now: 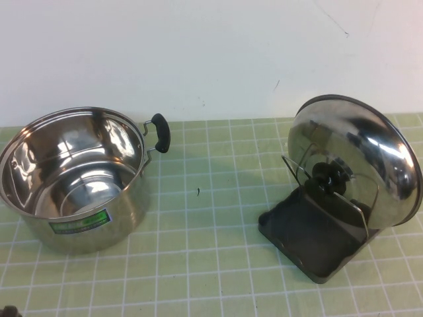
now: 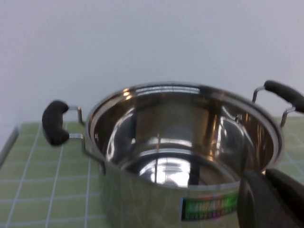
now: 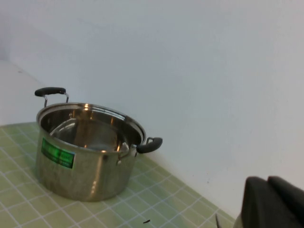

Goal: Put pot lid on rack

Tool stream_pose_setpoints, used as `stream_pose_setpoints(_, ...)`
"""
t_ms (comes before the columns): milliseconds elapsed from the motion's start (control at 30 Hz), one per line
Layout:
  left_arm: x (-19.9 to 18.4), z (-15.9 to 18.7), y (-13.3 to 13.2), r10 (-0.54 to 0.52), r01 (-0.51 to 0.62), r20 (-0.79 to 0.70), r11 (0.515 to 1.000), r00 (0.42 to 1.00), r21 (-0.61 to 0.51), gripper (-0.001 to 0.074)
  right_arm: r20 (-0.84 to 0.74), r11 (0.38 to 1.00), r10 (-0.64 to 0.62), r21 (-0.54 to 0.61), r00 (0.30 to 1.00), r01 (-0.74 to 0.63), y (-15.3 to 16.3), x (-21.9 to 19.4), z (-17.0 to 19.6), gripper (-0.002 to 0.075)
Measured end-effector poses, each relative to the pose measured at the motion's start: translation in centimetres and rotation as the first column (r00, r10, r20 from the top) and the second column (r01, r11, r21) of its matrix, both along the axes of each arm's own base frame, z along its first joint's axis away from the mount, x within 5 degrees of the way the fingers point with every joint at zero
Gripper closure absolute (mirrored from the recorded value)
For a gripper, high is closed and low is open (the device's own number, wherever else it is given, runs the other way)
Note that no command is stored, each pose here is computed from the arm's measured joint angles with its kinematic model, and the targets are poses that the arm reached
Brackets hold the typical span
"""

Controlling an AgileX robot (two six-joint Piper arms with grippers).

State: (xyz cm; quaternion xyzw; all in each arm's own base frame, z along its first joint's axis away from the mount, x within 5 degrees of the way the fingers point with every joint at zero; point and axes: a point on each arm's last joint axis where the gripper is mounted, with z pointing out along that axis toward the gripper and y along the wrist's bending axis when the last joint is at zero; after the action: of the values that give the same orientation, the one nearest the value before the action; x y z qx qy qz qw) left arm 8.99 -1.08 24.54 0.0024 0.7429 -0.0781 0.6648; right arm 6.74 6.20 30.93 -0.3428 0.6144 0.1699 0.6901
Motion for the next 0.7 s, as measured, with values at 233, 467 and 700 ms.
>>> stream_pose_setpoints(233,-0.3,-3.4,-0.1,-0.009,0.010,-0.100,1.000,0.995,0.004,0.0737,-0.010,1.000,0.001,0.001,1.000,-0.001,0.0,-0.2,-0.7,0.0727)
stream_pose_setpoints(467,-0.8,-6.4,-0.1,-0.014,0.015,-0.189,1.000,0.982,0.003,0.0737,-0.041,0.999,0.020,0.033,0.999,-0.018,0.1,-0.3,-0.7,0.0727)
stream_pose_setpoints(700,-0.9,-6.5,-0.1,-0.014,0.015,-0.192,1.000,0.981,0.001,0.0737,-0.038,1.000,0.013,0.029,0.999,-0.012,0.1,-0.3,-0.7,0.0727)
